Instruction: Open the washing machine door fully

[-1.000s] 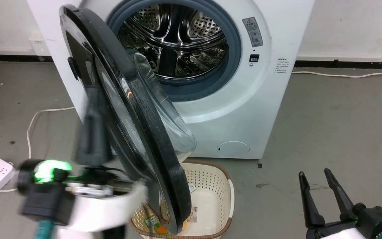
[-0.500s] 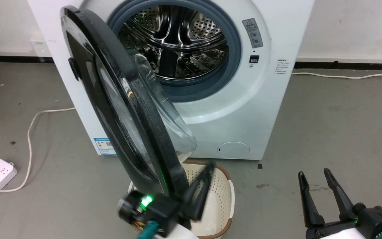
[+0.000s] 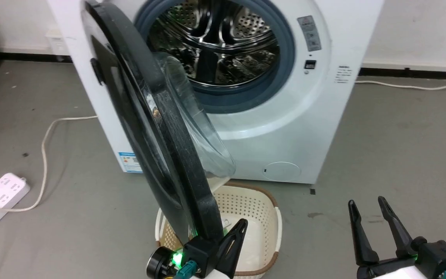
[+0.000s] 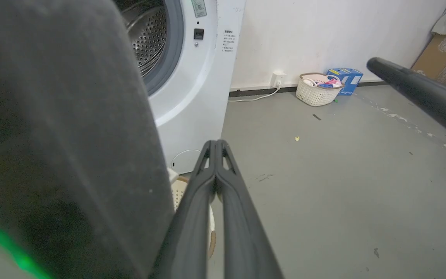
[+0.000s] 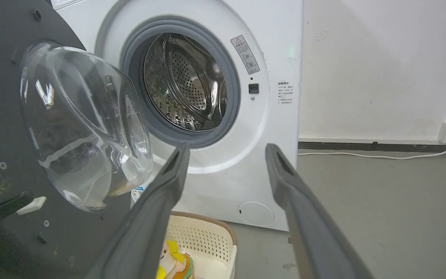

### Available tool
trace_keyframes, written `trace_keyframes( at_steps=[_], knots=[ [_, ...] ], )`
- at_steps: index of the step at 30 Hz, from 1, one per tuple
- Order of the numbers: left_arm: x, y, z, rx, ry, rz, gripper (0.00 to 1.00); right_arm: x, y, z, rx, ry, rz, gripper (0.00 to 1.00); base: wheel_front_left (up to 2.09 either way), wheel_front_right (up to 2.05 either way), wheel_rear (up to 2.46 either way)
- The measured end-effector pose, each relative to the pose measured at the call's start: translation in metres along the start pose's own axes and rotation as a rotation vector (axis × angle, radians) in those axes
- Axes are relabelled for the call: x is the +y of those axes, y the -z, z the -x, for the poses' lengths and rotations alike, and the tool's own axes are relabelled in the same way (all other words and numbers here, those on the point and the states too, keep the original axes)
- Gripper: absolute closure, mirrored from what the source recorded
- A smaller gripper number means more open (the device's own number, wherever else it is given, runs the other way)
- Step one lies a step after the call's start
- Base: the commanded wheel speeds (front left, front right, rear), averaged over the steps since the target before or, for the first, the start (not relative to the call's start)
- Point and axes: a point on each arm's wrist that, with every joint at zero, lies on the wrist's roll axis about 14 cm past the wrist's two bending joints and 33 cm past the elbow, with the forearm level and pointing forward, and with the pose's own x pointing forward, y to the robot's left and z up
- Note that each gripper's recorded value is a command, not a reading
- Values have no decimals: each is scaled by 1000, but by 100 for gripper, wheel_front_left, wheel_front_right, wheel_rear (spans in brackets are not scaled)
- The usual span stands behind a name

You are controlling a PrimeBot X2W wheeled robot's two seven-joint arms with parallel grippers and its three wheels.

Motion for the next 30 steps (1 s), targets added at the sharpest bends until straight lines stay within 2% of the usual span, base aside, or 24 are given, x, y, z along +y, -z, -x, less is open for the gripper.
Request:
trace_keyframes(
  at_steps=[12, 26, 30],
  knots=[
    [35, -9, 30, -40, -148, -12, 100, 43, 10, -21, 21, -135, -42, 0, 0, 0, 0],
    [111, -32, 107, -122, -484, -32, 100, 131, 27, -42, 68, -394, -86, 0, 0, 0, 0],
    [135, -34, 126, -126, -585, -33, 100, 145, 35, -43, 91, -437, -99, 0, 0, 0, 0]
  ],
)
